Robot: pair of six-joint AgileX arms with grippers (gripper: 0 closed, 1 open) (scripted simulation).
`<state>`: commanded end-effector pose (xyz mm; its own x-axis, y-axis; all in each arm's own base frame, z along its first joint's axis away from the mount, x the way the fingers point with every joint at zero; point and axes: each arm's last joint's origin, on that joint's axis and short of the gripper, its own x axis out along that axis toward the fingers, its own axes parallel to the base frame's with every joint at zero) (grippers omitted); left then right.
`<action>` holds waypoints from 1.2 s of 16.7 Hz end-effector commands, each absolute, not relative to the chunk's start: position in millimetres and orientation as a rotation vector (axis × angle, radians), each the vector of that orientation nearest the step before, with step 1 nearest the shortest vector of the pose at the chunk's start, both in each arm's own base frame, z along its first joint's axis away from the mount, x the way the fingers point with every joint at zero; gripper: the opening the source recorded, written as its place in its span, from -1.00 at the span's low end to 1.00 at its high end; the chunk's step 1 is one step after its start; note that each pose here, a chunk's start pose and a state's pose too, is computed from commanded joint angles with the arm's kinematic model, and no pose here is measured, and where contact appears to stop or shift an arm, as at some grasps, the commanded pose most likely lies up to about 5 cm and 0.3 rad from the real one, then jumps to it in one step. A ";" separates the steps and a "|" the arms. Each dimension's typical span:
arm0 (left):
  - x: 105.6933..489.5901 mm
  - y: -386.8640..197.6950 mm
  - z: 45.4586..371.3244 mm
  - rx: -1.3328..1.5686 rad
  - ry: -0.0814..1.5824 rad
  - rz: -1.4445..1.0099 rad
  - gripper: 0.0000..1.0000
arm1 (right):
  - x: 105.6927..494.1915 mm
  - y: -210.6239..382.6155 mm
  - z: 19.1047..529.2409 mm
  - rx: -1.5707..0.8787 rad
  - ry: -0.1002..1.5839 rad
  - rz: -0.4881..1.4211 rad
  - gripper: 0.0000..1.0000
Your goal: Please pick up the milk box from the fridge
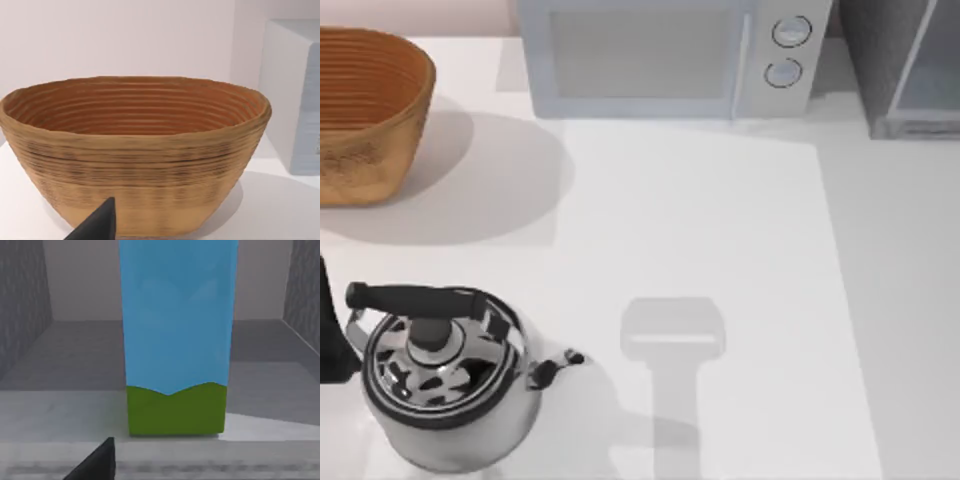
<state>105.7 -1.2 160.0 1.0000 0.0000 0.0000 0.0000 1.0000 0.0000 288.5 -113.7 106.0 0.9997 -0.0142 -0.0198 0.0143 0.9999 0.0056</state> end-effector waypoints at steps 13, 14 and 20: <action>105.7 -1.2 160.0 0.000 0.000 0.000 1.00 | 403.2 -96.0 118.0 -0.004 0.001 -0.010 1.00; 105.7 -1.2 160.0 0.000 0.000 0.000 1.00 | 401.9 -97.8 119.3 -0.005 -0.002 -0.013 1.00; 105.7 -1.2 160.0 0.000 0.000 0.000 1.00 | 436.2 -98.2 117.5 -0.005 -0.001 -0.010 1.00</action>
